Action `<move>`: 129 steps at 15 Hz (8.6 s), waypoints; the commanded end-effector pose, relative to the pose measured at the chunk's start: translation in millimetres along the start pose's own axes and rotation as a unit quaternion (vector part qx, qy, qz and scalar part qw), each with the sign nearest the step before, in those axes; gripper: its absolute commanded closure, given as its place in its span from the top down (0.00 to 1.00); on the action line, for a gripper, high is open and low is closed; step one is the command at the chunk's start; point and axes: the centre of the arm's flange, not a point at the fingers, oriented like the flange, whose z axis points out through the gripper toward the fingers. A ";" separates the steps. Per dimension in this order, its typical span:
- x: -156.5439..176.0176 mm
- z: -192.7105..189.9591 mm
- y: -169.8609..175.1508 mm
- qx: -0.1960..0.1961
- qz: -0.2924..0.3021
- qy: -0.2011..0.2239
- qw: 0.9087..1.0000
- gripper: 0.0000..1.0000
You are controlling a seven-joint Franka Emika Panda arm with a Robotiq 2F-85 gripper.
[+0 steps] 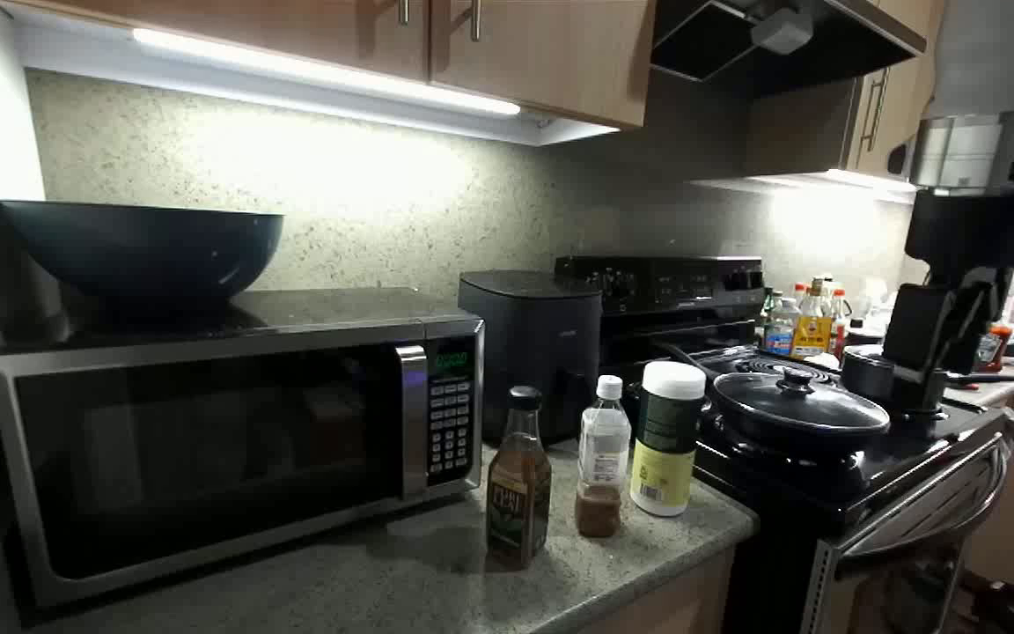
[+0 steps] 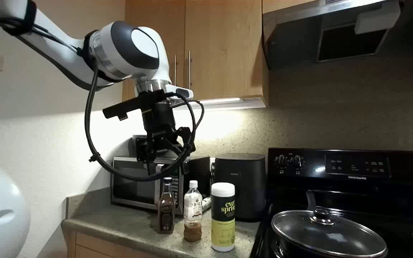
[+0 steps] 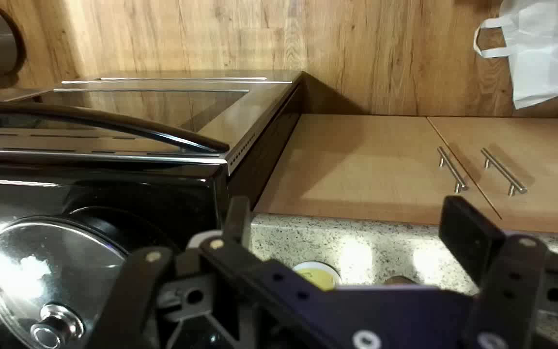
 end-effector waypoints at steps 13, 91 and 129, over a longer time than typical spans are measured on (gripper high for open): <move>27.8 -1.7 -2.4 -0.001 -0.013 -0.001 1.000 1.00; 317.8 103.8 35.1 0.088 0.056 -0.176 0.979 1.00; 324.9 119.9 33.7 0.096 -0.017 -0.157 0.983 0.67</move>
